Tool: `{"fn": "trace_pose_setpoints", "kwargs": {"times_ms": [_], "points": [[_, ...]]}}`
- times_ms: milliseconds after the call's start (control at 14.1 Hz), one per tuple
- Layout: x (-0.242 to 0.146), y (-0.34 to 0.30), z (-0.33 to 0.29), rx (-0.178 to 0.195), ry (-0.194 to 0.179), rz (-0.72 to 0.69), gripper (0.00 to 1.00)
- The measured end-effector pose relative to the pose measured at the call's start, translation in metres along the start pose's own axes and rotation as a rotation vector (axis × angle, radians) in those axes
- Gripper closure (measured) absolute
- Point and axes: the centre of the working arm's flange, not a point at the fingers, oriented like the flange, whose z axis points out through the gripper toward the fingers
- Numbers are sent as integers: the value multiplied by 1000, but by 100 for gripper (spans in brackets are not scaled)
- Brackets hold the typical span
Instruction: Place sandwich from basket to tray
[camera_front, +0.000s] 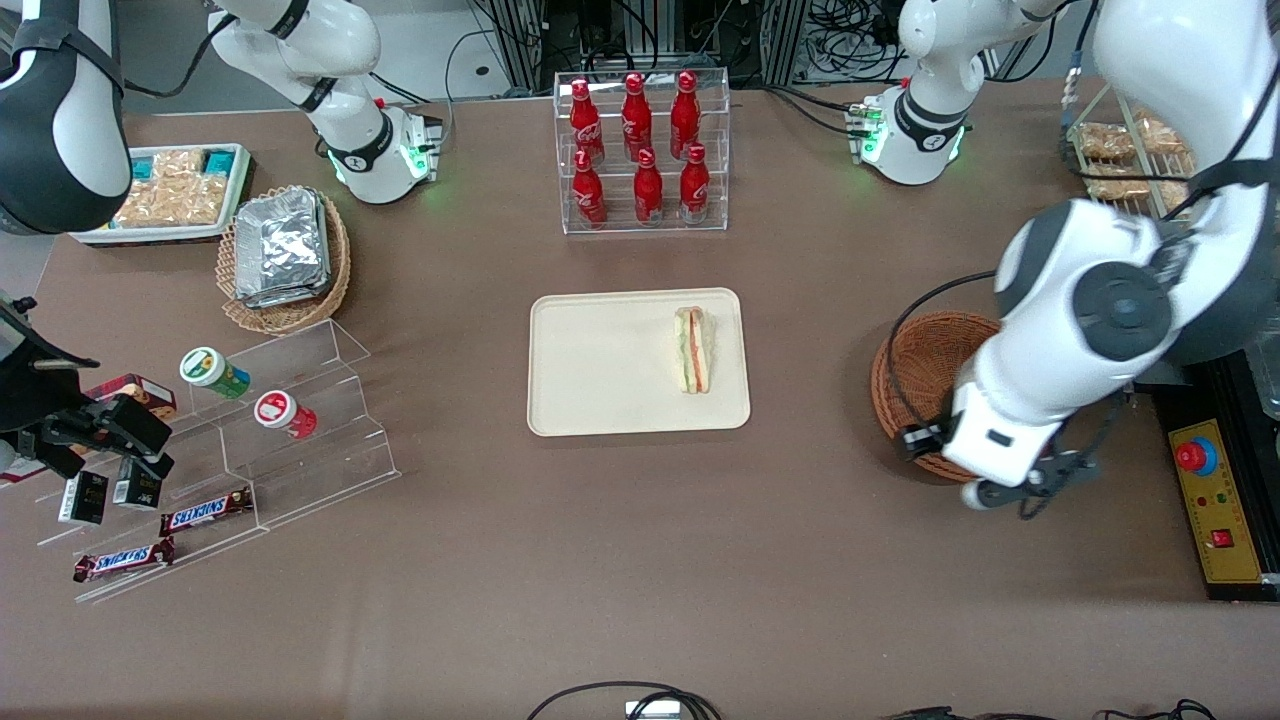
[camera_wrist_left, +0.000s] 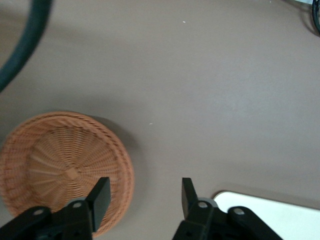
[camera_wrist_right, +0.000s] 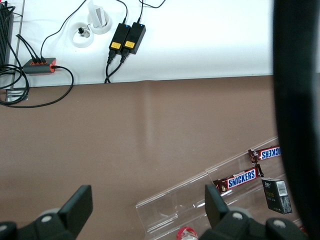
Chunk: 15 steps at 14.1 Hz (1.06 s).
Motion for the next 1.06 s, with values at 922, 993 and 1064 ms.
{"fn": "trace_pose_setpoints", "kwargs": {"times_ms": [922,993,1064], "points": [[-76,-166,-154,60,-109,250,0],[-79,-166,-157,62,-109,258,0],[-81,-164,-158,62,-108,265,0]]}}
